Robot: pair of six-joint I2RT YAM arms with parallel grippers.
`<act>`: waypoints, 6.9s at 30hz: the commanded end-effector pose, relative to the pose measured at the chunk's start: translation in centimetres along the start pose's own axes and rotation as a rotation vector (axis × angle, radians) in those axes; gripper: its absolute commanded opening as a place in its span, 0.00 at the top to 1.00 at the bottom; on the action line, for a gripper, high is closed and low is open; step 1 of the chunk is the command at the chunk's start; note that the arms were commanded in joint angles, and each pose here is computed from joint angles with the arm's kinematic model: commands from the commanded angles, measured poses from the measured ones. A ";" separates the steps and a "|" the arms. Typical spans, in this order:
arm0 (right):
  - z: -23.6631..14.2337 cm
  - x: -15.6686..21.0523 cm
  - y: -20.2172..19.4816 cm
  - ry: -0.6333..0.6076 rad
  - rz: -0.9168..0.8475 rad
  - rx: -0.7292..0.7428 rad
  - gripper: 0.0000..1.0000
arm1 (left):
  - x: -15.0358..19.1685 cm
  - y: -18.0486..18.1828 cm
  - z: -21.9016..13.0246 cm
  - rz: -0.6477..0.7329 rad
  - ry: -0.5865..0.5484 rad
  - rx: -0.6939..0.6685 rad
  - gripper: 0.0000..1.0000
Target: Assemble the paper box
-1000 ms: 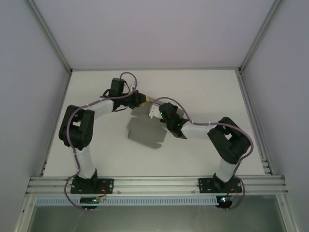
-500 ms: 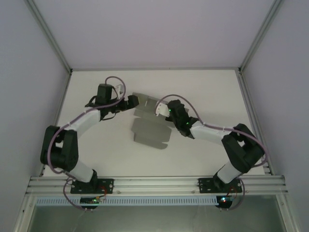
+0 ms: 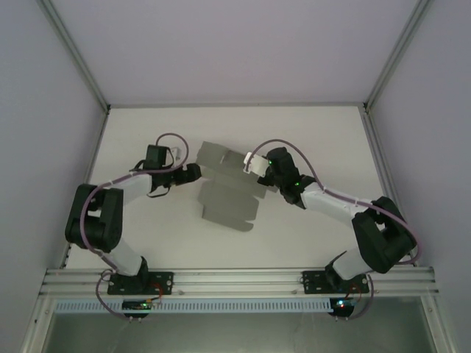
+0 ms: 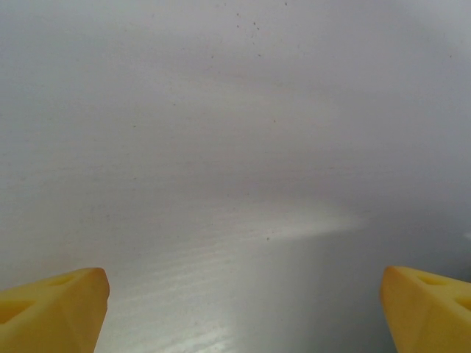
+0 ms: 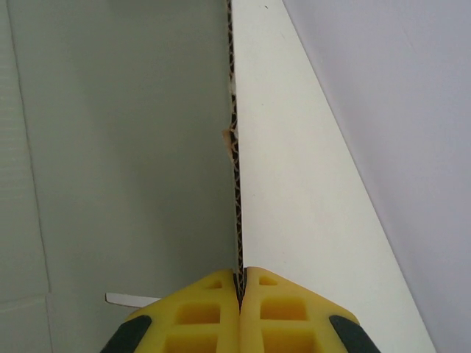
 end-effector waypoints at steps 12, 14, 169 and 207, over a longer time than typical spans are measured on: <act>-0.4 -0.5 -0.4 -0.044 0.120 -0.005 1.00 | 1.0 -5.7 0.8 0.174 0.041 0.414 0.15; -0.4 -0.6 -0.4 -0.059 0.149 -0.004 1.00 | 1.1 -6.5 1.2 0.169 0.043 0.474 0.19; 3.7 0.4 8.1 0.173 -0.533 0.146 1.00 | -0.5 -4.5 7.3 0.335 -0.524 -0.414 0.70; -3.9 -0.8 -1.6 -0.101 0.729 -0.398 0.20 | -1.9 -9.8 1.6 0.289 -0.315 0.200 1.00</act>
Point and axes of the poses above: each hand's point on the last joint's axis, 136 mm out from that joint toward the fingers, its own z axis out along the fingers, its own y axis along the line the jaws close on, x = y × z, the point moved 6 cm from there along -z, back along the fingers, and after that the axes turned 3 degrees about -z, right-handed, at the moved point
